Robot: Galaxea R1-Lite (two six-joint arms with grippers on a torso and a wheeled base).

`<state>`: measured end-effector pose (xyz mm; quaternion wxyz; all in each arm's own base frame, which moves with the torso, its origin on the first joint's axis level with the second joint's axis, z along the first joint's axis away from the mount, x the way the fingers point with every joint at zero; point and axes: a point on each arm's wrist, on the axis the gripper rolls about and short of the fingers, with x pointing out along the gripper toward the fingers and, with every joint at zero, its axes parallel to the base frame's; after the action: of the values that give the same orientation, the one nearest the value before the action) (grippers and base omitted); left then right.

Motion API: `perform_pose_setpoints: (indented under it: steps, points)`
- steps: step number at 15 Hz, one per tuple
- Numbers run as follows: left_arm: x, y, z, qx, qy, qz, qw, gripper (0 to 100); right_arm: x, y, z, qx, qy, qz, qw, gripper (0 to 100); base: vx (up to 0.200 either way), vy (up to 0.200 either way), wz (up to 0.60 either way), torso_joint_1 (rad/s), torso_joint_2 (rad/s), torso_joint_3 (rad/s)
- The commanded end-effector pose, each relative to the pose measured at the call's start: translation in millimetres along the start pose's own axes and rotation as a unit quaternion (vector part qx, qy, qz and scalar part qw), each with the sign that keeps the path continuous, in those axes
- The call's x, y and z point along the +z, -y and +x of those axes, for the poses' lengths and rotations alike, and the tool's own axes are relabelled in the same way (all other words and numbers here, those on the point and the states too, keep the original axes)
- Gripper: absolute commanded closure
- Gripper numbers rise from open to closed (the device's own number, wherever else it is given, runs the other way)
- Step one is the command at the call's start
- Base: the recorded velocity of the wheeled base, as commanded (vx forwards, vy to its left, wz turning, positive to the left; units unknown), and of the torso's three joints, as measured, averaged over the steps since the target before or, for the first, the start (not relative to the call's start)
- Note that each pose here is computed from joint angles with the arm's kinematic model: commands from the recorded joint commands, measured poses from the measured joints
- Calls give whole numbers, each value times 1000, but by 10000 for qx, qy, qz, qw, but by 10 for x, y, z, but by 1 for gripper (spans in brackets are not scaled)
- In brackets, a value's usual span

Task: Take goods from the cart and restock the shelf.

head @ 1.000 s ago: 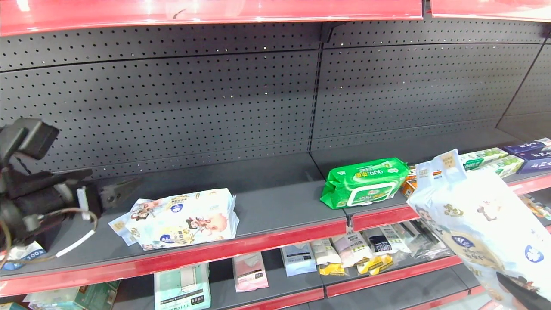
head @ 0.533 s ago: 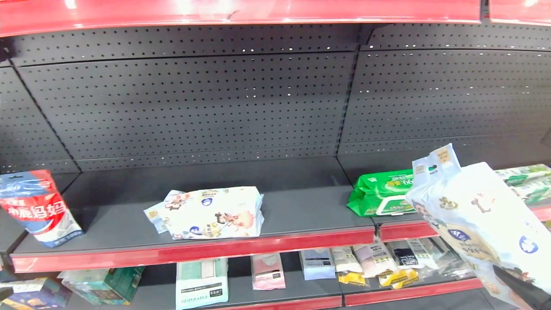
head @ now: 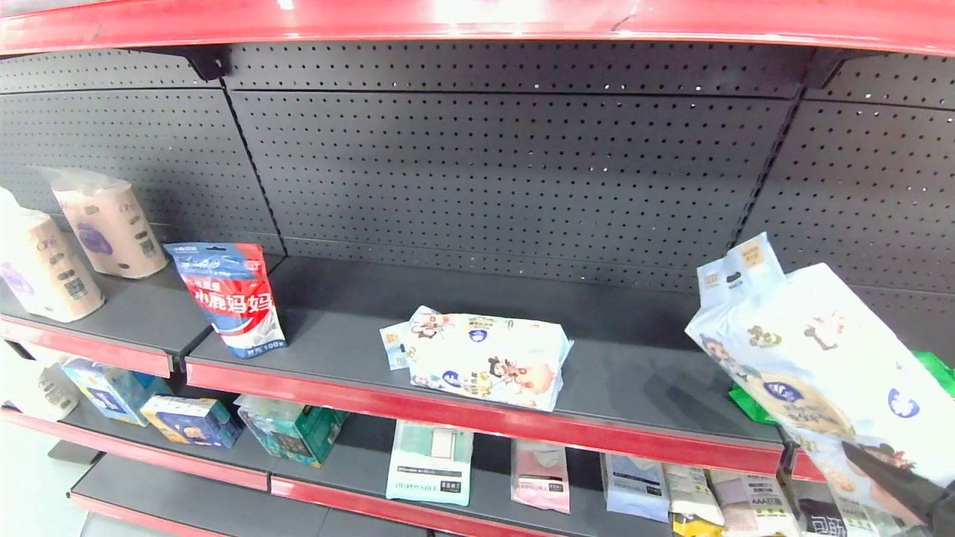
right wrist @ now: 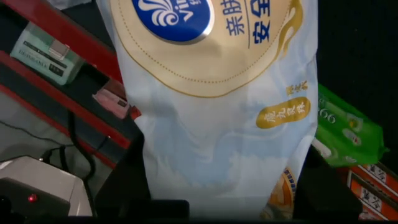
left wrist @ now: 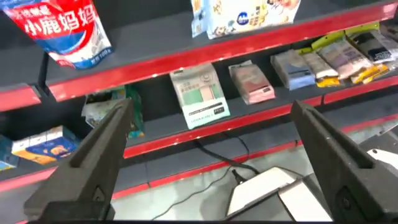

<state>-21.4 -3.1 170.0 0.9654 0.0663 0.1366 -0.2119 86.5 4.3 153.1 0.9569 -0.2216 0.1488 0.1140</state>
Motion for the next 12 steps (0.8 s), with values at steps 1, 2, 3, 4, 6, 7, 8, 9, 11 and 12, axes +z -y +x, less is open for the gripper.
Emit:
perform_pose_setpoints:
  steps: [1,2,3,4,6,7,8,9,11,12]
  points:
    - [-138,36,-48,21,165,54,9998,0,152,90,112,42,14,-29,10000,100,0,0,0,0,0,0]
    - [-278,67,-81,44,311,87,9995,0,284,125,223,251,87,-78,9996,100,0,0,0,0,0,0]
    - [-335,80,-94,56,384,107,9992,0,315,126,265,334,83,-96,9994,100,0,0,0,0,0,0]
    - [-503,108,-100,99,520,122,9985,0,420,124,395,566,88,-152,9982,100,0,0,0,0,0,0]
    - [-500,91,-64,245,704,-39,9972,0,537,73,649,949,-1,-235,9952,100,0,0,0,0,0,0]
    - [-499,87,-50,255,772,-100,9966,0,565,76,722,1002,-44,-238,9947,100,0,0,0,0,0,0]
    - [-530,70,5,372,846,-263,9954,0,643,92,925,1166,-109,-239,9928,100,0,0,0,0,0,0]
    - [-535,45,21,823,905,-515,9911,0,691,109,1084,1329,-129,-222,9908,100,0,0,0,0,0,0]
    - [-600,10,66,1478,862,-861,9815,0,739,136,1270,1455,-157,-206,9890,100,0,0,0,0,0,0]
    - [-660,-11,116,1800,857,-1077,9740,0,733,134,1364,1515,-227,-198,9880,100,0,0,0,0,0,0]
